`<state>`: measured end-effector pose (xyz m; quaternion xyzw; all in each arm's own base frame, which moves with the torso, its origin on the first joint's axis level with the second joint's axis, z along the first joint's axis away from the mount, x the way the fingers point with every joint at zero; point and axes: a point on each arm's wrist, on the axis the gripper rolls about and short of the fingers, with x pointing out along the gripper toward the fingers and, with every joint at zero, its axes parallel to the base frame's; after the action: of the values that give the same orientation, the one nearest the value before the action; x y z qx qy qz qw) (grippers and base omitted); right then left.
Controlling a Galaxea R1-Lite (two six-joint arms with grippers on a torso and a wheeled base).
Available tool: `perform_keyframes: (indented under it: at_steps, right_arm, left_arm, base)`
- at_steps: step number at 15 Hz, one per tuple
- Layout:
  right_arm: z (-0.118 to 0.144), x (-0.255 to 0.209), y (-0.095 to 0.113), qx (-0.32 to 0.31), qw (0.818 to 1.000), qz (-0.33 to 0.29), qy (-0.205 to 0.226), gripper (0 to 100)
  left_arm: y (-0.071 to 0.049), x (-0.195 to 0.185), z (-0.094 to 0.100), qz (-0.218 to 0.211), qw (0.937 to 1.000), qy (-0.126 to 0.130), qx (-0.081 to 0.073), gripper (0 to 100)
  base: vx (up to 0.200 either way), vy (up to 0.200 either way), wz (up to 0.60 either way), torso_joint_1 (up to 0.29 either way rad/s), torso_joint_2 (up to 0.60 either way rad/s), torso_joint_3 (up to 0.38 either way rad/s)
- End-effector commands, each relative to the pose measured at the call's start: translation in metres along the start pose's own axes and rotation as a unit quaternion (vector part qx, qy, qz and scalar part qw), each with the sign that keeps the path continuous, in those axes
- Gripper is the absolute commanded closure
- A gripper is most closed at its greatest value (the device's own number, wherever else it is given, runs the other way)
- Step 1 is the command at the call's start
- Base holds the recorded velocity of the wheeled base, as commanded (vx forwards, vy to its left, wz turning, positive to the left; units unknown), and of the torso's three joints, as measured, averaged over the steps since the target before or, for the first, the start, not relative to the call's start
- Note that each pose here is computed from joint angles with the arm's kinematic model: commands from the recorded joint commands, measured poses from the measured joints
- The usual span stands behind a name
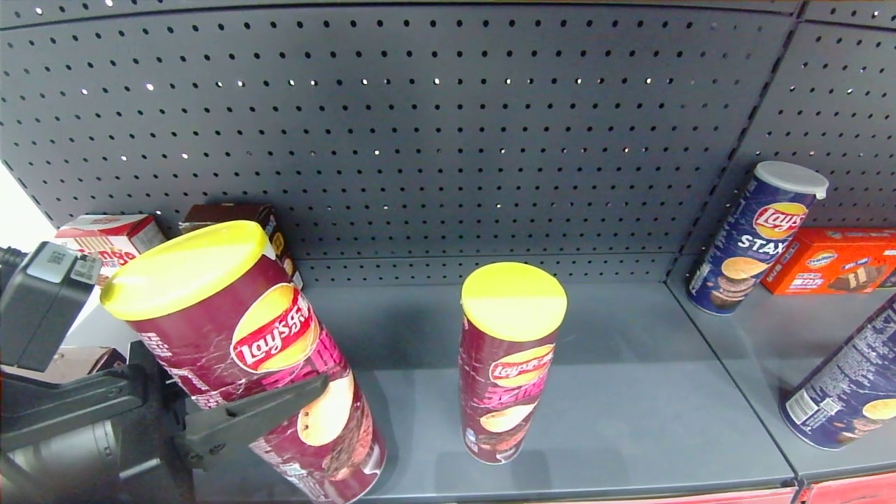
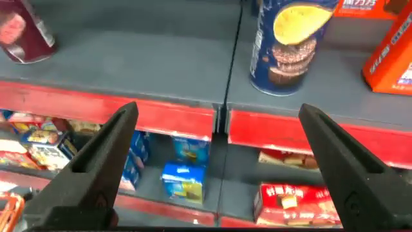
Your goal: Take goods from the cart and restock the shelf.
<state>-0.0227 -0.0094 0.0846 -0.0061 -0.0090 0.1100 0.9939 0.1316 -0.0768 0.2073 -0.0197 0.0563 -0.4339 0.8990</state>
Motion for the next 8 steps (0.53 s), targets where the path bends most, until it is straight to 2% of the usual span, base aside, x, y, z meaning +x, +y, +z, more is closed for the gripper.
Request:
perform_keyframes:
  at_steps: [1,3,4,6,7,8]
  right_arm:
    - [-0.0011,-0.0003,0.0054,-0.002,0.993,0.117,-0.021,0]
    - [-0.0018,-0.0009,0.0079,-0.001,0.984,0.175,-0.019,0]
    - [-0.0018,-0.0008,0.0074,0.009,0.986,0.164,-0.017,0]
    - [-0.0014,0.0000,0.0042,0.037,0.995,0.089,-0.015,0]
    - [-0.0013,0.0004,0.0004,0.044,0.999,0.004,-0.019,0]
    - [-0.0016,0.0008,0.0000,0.037,0.999,-0.003,-0.022,0]
  left_arm:
    - [-0.0001,0.0000,0.0014,0.000,1.0000,-0.002,0.001,100]
    - [0.0000,0.0004,0.0017,-0.001,1.0000,-0.002,0.001,100]
    - [0.0000,0.0004,0.0021,-0.001,1.0000,-0.003,0.001,100]
    - [0.0000,0.0006,0.0036,-0.001,1.0000,-0.006,0.003,100]
    - [0.0000,0.0006,0.0040,-0.001,1.0000,-0.007,0.004,100]
    - [0.0000,0.0005,0.0031,-0.001,1.0000,-0.005,0.002,100]
  base:
    - [0.000,0.000,0.00,0.000,0.00,0.000]
    - [0.000,0.000,0.00,0.000,0.00,0.000]
    - [0.000,0.000,0.00,0.000,0.00,0.000]
    - [0.000,0.000,0.00,0.000,0.00,0.000]
    - [0.000,0.000,0.00,0.000,0.00,0.000]
    - [0.000,0.000,0.00,0.000,0.00,0.000]
